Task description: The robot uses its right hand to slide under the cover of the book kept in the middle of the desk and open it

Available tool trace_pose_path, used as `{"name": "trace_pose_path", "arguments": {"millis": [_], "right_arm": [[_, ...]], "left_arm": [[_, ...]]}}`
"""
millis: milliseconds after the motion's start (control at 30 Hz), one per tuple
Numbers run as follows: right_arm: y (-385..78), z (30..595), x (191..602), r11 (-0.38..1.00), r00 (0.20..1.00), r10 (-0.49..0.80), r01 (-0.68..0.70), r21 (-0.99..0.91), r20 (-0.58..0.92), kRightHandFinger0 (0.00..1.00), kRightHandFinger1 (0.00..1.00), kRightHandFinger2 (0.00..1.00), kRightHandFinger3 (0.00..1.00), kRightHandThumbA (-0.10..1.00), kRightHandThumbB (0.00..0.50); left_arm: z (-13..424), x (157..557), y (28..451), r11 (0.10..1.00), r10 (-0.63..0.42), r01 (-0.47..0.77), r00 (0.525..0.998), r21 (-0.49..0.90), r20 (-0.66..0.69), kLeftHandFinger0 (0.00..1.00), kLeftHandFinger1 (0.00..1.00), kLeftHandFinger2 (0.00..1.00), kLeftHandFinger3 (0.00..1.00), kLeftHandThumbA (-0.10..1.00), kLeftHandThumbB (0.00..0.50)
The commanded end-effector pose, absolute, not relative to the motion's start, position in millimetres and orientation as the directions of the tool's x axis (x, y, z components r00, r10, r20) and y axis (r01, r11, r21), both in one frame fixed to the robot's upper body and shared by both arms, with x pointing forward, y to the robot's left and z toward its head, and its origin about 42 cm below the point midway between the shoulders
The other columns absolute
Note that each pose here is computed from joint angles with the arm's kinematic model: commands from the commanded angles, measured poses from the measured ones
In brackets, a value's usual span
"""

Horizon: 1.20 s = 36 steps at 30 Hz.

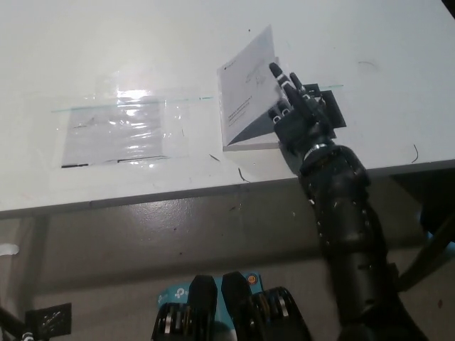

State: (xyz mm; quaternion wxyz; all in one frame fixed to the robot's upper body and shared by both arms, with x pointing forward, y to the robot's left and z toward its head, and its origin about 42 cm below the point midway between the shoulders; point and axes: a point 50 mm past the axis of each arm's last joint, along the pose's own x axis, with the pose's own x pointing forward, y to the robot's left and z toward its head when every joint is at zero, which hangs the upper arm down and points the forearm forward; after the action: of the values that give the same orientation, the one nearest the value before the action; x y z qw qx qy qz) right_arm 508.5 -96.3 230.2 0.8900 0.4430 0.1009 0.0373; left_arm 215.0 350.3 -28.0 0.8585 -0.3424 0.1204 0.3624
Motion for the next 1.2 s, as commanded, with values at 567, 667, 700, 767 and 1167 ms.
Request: {"name": "trace_pose_path", "arguments": {"millis": [567,667,700,767,1167], "right_arm": [[-82,215,514,0.889,0.968,0.220,-0.147,0.434,-0.122,0.73,0.83,0.85,1.00,1.00,0.223],[-78,215,513,0.894,0.966,0.233,-0.166,0.417,-0.114,0.73,0.84,0.87,1.00,1.00,0.222],[-71,220,514,0.898,0.963,0.250,-0.191,0.397,-0.102,0.67,0.77,0.84,1.00,1.00,0.231],[-64,226,515,0.901,0.959,0.274,-0.228,0.368,-0.078,0.71,0.76,0.84,1.00,1.00,0.233],[-24,259,523,0.924,0.925,0.381,-0.381,0.037,0.000,0.64,0.73,0.79,0.98,1.00,0.299]], "left_arm": [[-2,251,365,0.563,0.544,-0.666,0.744,-0.489,-0.388,0.82,0.69,0.69,0.76,0.92,0.233],[-1,252,364,0.563,0.543,-0.663,0.747,-0.493,-0.385,0.83,0.71,0.72,0.78,0.93,0.215],[0,252,364,0.556,0.539,-0.663,0.747,-0.502,-0.389,0.84,0.72,0.74,0.79,0.92,0.205],[0,254,364,0.560,0.539,-0.664,0.746,-0.496,-0.391,0.85,0.72,0.74,0.78,0.92,0.207],[3,260,364,0.564,0.540,-0.669,0.742,-0.485,-0.397,0.82,0.70,0.69,0.73,0.87,0.246]]}}
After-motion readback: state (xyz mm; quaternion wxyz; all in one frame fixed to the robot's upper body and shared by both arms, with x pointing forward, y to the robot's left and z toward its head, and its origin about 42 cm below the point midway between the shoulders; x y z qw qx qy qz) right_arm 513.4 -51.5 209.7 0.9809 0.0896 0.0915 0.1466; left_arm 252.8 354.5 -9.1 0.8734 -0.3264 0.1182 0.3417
